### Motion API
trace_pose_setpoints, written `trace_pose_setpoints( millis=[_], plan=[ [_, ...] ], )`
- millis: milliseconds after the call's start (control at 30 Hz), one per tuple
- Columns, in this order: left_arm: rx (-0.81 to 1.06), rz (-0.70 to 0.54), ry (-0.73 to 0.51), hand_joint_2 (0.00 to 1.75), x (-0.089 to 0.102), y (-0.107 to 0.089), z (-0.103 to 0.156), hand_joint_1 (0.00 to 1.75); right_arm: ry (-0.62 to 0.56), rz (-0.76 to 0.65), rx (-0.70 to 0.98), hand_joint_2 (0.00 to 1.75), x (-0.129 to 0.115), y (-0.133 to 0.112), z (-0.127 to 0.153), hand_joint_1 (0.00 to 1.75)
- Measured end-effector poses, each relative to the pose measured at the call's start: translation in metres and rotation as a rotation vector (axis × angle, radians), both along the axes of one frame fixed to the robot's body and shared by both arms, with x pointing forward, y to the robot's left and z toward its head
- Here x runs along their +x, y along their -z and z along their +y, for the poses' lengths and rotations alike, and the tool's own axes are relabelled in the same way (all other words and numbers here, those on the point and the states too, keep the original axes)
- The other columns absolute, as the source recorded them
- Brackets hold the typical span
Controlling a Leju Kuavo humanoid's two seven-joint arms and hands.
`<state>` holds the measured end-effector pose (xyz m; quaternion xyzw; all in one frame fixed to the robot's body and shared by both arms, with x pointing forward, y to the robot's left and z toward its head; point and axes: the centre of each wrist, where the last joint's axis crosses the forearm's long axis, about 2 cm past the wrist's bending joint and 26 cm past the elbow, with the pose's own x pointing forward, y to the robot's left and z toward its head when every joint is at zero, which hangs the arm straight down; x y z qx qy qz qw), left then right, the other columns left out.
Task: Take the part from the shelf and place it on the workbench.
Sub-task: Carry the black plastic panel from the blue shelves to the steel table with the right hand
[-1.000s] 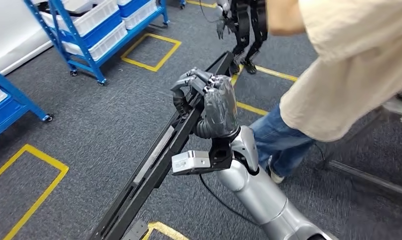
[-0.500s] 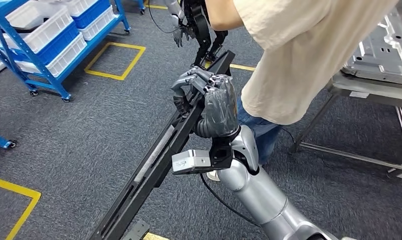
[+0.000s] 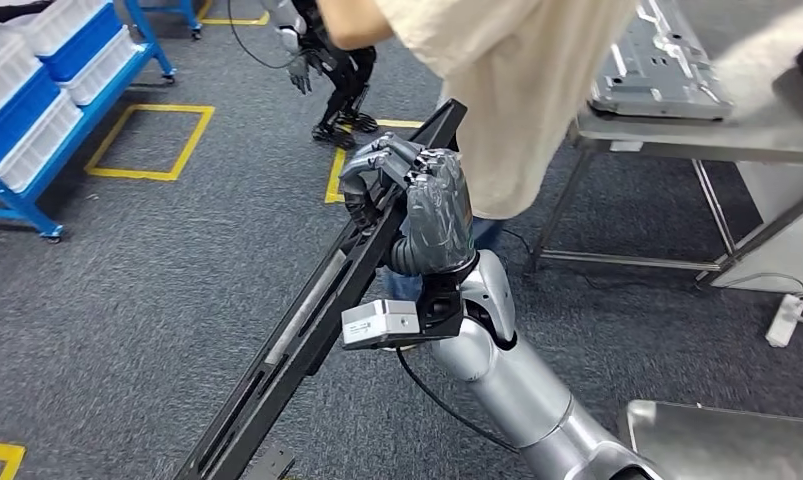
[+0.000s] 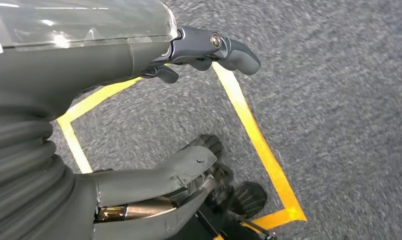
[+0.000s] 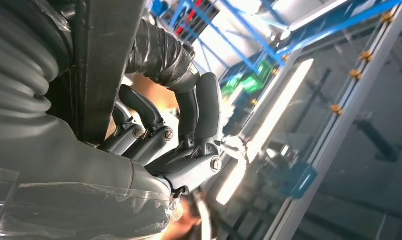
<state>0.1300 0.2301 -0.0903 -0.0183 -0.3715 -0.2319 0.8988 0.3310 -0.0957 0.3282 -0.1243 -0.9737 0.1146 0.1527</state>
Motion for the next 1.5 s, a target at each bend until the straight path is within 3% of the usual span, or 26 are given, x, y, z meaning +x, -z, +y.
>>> trace_pose_setpoints(
  millis=[1500],
  plan=[
    [0.004, -0.004, 0.018, 1.75, 0.001, 0.000, -0.001, 0.00, 0.089, -0.015, 0.025, 1.75, 0.013, -0.006, -0.022, 1.75]
  ],
)
